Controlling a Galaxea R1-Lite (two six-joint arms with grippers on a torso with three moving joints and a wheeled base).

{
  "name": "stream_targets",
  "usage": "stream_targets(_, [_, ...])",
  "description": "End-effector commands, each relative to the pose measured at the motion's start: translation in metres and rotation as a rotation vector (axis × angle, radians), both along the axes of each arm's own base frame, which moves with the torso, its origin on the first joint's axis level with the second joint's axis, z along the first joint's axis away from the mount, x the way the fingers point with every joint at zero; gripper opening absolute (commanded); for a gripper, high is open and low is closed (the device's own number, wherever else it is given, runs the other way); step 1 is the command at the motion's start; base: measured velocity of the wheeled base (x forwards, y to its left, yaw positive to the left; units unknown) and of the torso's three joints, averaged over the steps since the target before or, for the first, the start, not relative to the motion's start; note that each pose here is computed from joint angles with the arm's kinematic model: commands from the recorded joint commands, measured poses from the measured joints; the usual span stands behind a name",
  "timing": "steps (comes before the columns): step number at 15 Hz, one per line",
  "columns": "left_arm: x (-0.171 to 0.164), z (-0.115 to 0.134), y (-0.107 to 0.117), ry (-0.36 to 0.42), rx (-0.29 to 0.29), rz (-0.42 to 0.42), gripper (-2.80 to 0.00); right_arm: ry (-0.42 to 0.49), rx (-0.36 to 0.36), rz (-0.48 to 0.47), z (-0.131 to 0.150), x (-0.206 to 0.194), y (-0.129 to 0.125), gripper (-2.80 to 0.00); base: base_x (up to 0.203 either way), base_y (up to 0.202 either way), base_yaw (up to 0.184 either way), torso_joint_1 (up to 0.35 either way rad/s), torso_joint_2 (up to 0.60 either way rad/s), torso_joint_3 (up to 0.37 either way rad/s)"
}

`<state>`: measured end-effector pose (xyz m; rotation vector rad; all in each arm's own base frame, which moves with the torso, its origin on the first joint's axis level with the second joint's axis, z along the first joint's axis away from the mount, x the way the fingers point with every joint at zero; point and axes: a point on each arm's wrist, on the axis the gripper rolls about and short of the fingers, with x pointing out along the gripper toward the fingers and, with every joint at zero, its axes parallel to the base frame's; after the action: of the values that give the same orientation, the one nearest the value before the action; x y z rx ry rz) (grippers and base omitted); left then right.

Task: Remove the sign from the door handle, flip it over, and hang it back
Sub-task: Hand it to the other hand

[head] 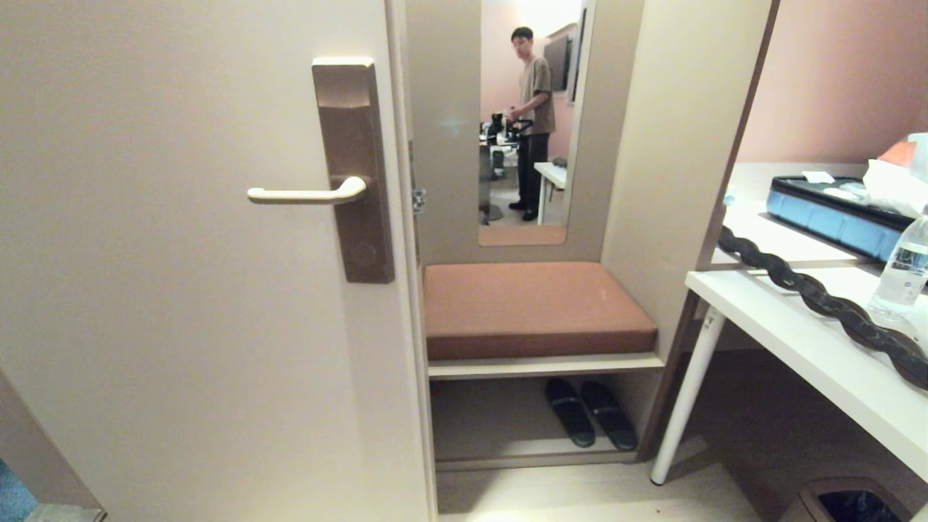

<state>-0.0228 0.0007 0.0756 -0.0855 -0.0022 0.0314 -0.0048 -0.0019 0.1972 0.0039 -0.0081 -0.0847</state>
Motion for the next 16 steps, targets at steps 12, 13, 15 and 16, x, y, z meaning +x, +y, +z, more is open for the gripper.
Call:
stream_targets(12, [-0.002,0.03,-0.001,-0.035,0.1,-0.057,-2.8,0.169,0.066,-0.001,0.025,0.088,0.0,-2.8,0.0,0.0,0.0,0.0,0.0,0.0])
stream_targets(13, [0.0,0.038,-0.001,-0.023,0.101,-0.062,-2.8,0.164,0.073,0.001,0.026,0.095,0.0,-2.8,0.0,0.0,0.0,0.0,0.0,0.0])
stream_targets(15, [0.008,0.056,-0.002,0.017,0.1,-0.109,-2.8,0.162,0.077,0.024,0.029,0.1,0.0,-2.8,0.0,0.0,0.0,0.0,0.0,0.0])
stream_targets(16, [0.015,0.066,-0.002,0.044,0.096,-0.145,-2.8,0.162,0.08,0.053,0.029,0.101,0.001,-2.8,0.0,0.0,0.0,0.0,0.0,0.0])
